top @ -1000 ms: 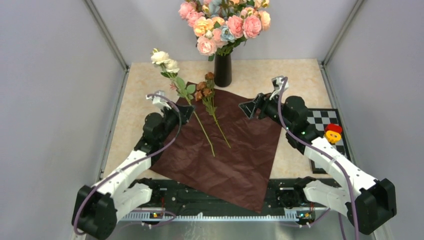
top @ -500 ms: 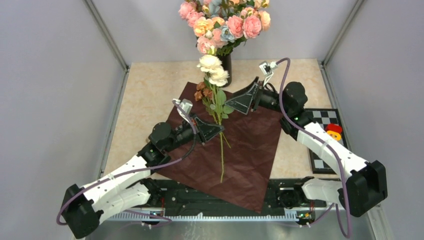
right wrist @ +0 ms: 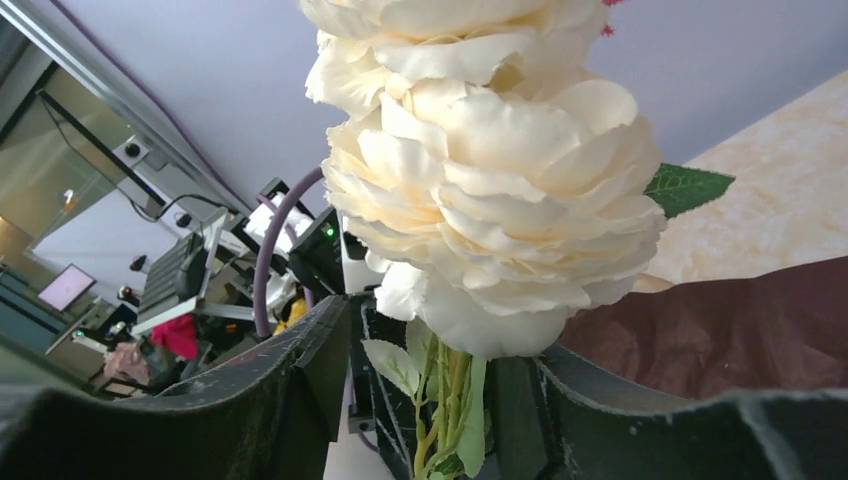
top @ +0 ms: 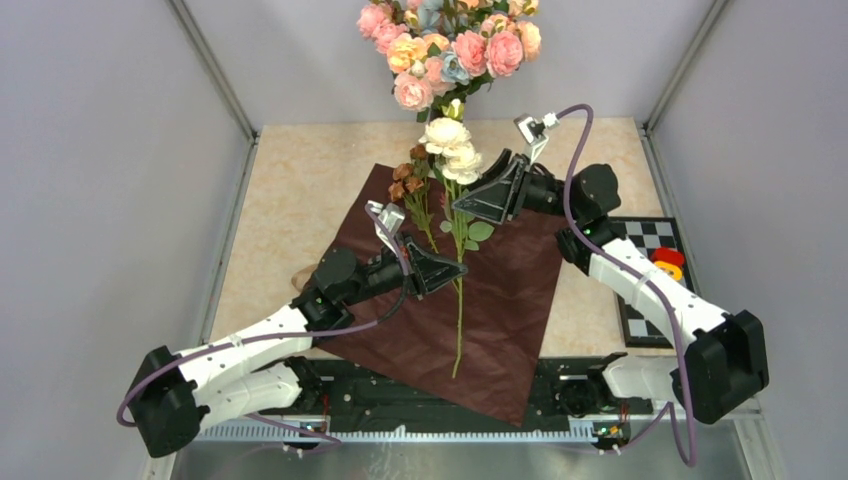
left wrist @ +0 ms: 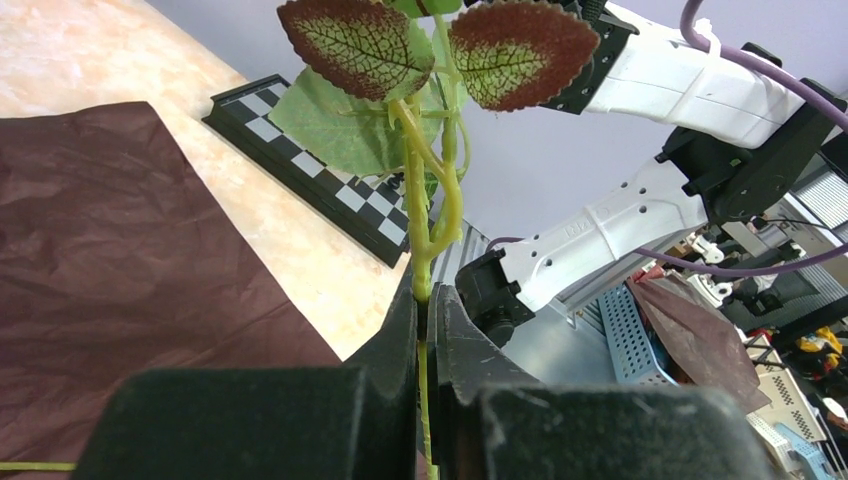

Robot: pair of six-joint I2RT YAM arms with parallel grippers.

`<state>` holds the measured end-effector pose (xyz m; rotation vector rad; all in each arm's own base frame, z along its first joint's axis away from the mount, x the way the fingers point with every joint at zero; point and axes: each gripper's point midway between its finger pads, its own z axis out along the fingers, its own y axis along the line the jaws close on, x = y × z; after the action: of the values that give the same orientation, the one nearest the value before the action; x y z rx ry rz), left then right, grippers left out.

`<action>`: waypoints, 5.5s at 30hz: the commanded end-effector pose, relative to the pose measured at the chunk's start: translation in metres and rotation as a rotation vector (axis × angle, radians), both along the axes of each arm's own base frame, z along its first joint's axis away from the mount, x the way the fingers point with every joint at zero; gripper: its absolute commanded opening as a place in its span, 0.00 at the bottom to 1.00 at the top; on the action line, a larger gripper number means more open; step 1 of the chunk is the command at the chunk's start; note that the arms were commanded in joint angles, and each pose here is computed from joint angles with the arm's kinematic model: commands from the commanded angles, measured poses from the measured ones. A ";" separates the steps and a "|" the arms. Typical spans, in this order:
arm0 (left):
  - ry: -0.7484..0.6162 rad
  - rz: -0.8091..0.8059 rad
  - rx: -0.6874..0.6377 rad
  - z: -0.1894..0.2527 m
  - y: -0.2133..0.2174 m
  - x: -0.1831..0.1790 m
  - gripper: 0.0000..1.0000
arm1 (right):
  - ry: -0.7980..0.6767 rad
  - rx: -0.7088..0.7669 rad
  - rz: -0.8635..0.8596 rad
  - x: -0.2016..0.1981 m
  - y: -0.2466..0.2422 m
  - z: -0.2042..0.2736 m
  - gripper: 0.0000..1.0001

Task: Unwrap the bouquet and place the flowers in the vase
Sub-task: Insert the fake flower into the vase.

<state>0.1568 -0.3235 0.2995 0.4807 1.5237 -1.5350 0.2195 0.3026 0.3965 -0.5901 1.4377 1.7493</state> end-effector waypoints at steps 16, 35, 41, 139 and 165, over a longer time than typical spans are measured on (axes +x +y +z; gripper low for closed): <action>-0.070 0.004 -0.042 0.031 -0.002 -0.001 0.00 | -0.079 0.028 -0.020 -0.002 0.001 0.010 0.01; -0.036 0.163 0.212 -0.008 0.014 0.031 0.99 | -0.340 -0.066 -0.399 0.012 -0.037 0.045 0.00; -0.015 0.267 0.393 -0.022 0.060 0.058 0.99 | -0.499 -0.084 -0.603 0.028 -0.060 0.090 0.00; 0.260 1.154 0.747 -0.055 0.322 0.167 0.99 | -1.023 0.044 -1.407 0.207 -0.012 0.070 0.00; 0.256 1.130 0.733 -0.054 0.318 0.166 0.99 | -1.011 0.010 -1.393 0.234 -0.001 0.062 0.00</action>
<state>0.3196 -0.0052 0.2380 -0.2383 2.0413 -0.1366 0.4260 0.2963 0.4802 -0.2013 0.5979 0.2429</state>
